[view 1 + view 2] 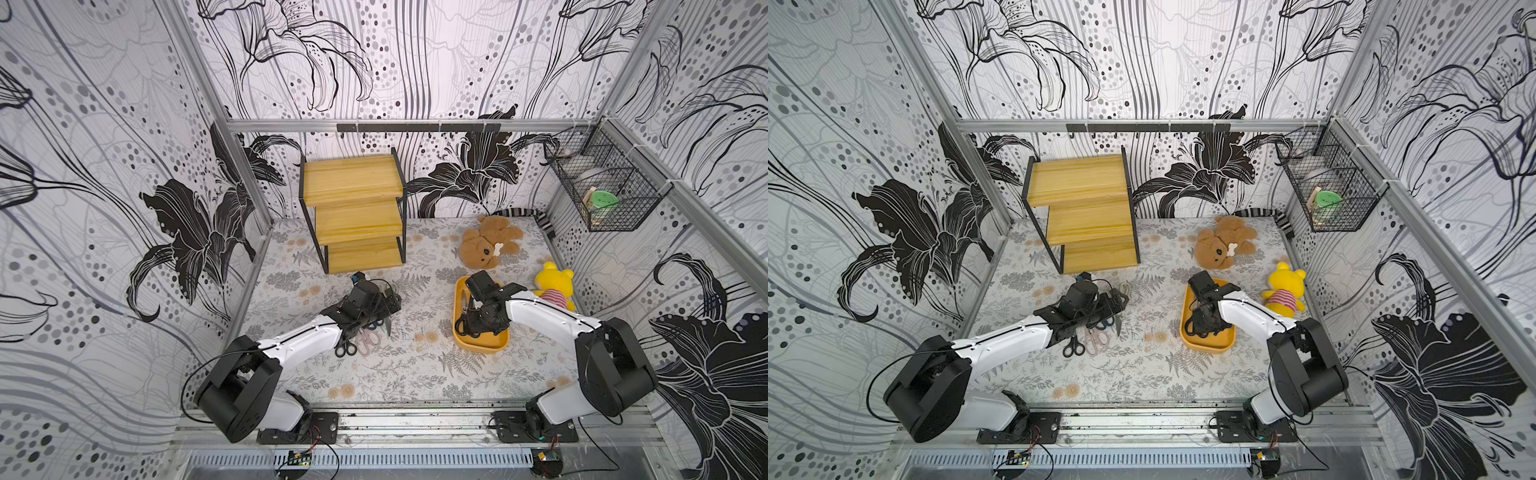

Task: Put the scissors into the storage box
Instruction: Place the scissors in the storage box, then pick up the scissors from the center of the board.

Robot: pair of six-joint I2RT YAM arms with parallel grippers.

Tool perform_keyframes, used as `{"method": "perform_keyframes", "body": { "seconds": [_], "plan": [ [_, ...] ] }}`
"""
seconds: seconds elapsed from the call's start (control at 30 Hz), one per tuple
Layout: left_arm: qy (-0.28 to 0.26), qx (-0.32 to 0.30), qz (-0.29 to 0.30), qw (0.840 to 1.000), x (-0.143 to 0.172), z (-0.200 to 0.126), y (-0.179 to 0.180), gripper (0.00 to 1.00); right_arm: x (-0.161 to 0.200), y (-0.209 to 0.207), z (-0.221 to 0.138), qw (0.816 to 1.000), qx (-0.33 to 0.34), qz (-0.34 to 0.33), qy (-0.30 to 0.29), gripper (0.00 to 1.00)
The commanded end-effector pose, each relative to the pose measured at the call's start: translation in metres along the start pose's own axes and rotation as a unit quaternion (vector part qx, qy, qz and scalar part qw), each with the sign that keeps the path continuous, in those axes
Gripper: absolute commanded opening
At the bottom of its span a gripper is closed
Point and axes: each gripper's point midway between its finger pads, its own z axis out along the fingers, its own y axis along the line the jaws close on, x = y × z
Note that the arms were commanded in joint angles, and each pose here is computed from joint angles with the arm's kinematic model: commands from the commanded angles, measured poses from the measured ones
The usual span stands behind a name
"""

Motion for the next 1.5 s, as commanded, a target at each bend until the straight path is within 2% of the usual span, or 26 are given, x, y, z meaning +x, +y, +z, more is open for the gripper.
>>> {"method": "perform_keyframes", "body": {
  "seconds": [0.0,0.13,0.33,0.57,0.73,0.93,1.23,1.47],
  "plan": [
    [-0.018,0.003,0.006,1.0,-0.004,-0.006,-0.001,0.97,0.0,-0.008,-0.005,1.0,0.016,0.011,-0.006,0.3],
    [-0.026,-0.001,0.006,1.0,-0.005,-0.009,0.003,0.97,-0.007,-0.009,-0.018,1.0,0.016,0.018,-0.02,0.32],
    [-0.046,-0.011,-0.001,0.999,-0.009,-0.012,0.012,0.97,-0.04,0.0,-0.051,0.997,-0.008,0.037,-0.064,0.35],
    [-0.075,-0.027,-0.007,0.997,-0.016,-0.019,0.022,0.97,-0.092,0.044,-0.084,0.981,-0.121,0.065,-0.135,0.37],
    [-0.086,-0.031,-0.03,0.995,-0.021,-0.022,0.036,0.97,-0.118,0.094,-0.09,0.973,-0.156,0.037,-0.166,0.37],
    [-0.095,-0.024,-0.09,0.991,-0.028,-0.029,0.065,0.97,-0.131,0.156,-0.067,0.977,-0.15,-0.015,-0.15,0.37],
    [-0.139,-0.063,-0.106,0.983,-0.04,-0.054,0.1,0.97,-0.145,0.23,-0.024,0.979,-0.146,-0.064,-0.124,0.37],
    [-0.157,-0.072,-0.107,0.979,-0.043,-0.064,0.108,0.97,-0.16,0.238,-0.005,0.984,-0.11,-0.058,-0.127,0.37]
  ]
}}
